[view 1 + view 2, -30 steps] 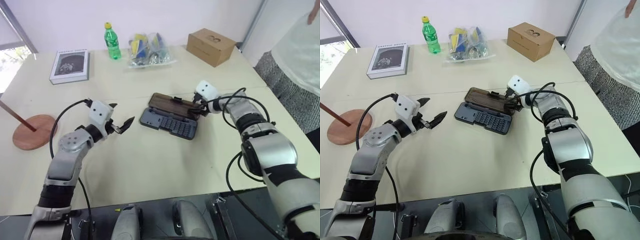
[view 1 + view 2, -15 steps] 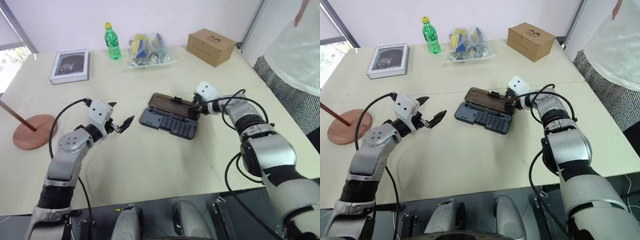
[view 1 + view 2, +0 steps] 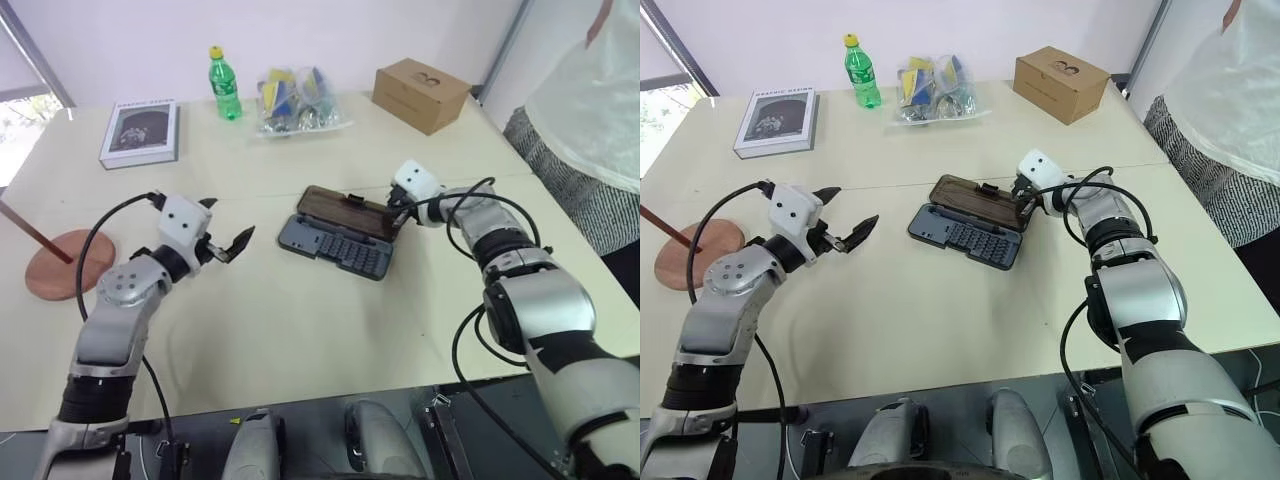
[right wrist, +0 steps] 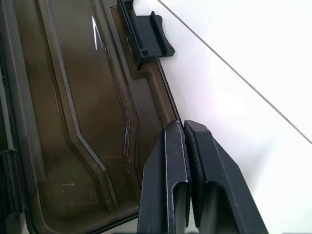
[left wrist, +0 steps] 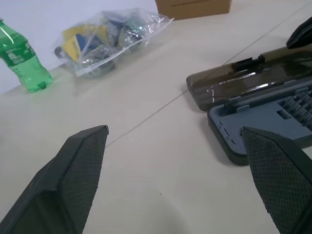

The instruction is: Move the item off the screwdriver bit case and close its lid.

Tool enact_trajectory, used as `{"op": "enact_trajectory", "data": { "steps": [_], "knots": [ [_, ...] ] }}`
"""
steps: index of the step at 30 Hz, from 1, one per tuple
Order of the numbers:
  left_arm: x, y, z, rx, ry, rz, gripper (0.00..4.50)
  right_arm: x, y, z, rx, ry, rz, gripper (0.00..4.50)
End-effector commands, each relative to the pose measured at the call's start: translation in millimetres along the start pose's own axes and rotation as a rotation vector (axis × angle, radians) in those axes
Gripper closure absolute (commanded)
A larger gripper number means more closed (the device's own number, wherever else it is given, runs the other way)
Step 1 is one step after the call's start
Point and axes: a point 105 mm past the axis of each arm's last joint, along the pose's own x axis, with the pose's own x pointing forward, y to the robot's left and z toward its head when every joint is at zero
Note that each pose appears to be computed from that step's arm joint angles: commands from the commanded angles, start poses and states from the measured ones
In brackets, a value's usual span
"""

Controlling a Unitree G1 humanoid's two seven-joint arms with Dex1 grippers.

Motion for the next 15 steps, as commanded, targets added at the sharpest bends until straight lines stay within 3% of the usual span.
{"op": "enact_trajectory", "data": {
  "steps": [1, 9, 15],
  "knots": [
    [1, 7, 15, 0.036, -0.044, 0.011, 0.00, 12, 29, -17, -0.019, 0.063, 0.125, 4.45],
    [3, 5, 16, 0.043, -0.047, -0.004, 0.00, 15, 37, -31, -0.020, 0.105, 0.137, 4.45],
    [3, 3, 15, 0.038, -0.046, -0.002, 0.00, 15, 51, -28, -0.054, 0.111, 0.258, 4.45]
  ]
}}
